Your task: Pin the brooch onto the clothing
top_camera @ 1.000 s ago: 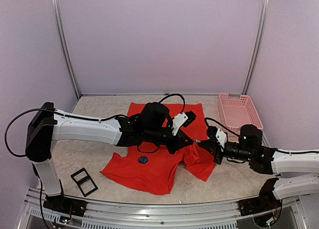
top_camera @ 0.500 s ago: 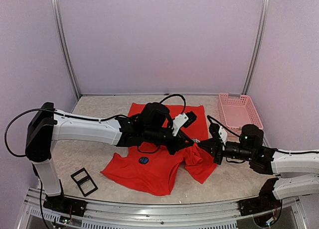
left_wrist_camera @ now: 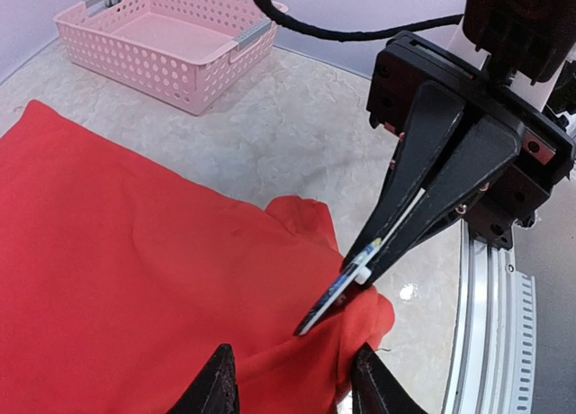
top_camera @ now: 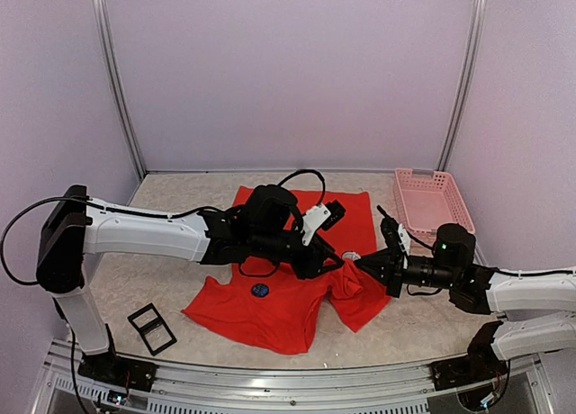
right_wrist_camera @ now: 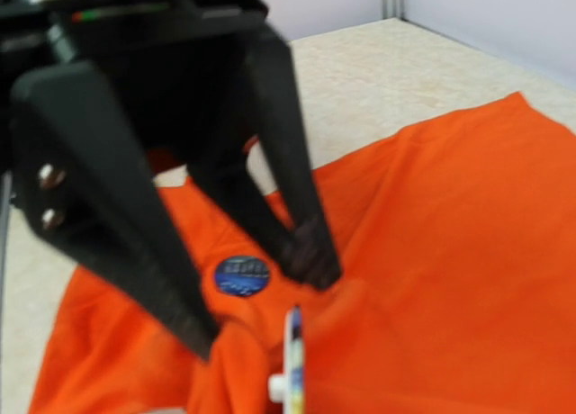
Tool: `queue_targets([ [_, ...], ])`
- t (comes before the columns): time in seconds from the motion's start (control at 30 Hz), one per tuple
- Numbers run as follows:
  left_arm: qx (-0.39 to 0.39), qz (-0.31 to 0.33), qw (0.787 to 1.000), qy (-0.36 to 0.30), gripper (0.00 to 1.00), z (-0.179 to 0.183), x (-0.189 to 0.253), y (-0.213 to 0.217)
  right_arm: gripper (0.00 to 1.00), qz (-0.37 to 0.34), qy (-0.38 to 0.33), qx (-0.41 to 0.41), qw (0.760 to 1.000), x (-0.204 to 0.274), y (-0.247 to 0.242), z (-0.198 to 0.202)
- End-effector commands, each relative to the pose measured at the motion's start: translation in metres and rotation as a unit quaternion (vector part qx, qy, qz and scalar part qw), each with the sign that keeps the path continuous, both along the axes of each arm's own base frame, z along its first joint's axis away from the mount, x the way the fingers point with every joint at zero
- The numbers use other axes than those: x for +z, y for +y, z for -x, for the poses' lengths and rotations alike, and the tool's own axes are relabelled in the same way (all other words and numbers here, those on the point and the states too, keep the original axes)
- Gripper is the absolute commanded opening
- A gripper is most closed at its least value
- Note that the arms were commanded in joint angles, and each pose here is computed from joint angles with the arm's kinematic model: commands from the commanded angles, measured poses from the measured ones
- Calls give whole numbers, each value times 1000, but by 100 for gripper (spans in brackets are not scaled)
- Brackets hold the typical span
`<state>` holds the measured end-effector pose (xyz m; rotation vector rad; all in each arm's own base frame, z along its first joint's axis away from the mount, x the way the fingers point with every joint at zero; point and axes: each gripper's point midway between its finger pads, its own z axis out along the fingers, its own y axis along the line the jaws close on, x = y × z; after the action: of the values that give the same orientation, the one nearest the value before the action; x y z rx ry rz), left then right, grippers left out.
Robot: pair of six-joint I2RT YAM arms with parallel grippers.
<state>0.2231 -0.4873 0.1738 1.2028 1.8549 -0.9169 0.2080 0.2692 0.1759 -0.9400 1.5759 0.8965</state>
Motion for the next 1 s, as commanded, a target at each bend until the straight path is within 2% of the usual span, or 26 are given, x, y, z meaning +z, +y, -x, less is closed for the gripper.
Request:
queue_targets([
  [0.0, 16, 1, 1000, -8, 40, -5, 5, 10, 0, -26, 7, 29, 999, 10, 5, 7],
  [0.33, 1, 3, 1000, 15, 38, 1, -16, -2, 0, -36, 21, 33, 999, 14, 8, 7],
  [0.7, 5, -22, 1000, 13, 40, 5, -43, -14, 0, -46, 31, 40, 998, 18, 9, 9],
  [0.9, 19, -19, 1000, -9, 42, -2, -28, -5, 0, -36, 34, 53, 997, 15, 9, 13],
  [0.97, -3, -1, 1000, -22, 42, 5, -14, -1, 0, -36, 37, 63, 997, 13, 8, 15],
])
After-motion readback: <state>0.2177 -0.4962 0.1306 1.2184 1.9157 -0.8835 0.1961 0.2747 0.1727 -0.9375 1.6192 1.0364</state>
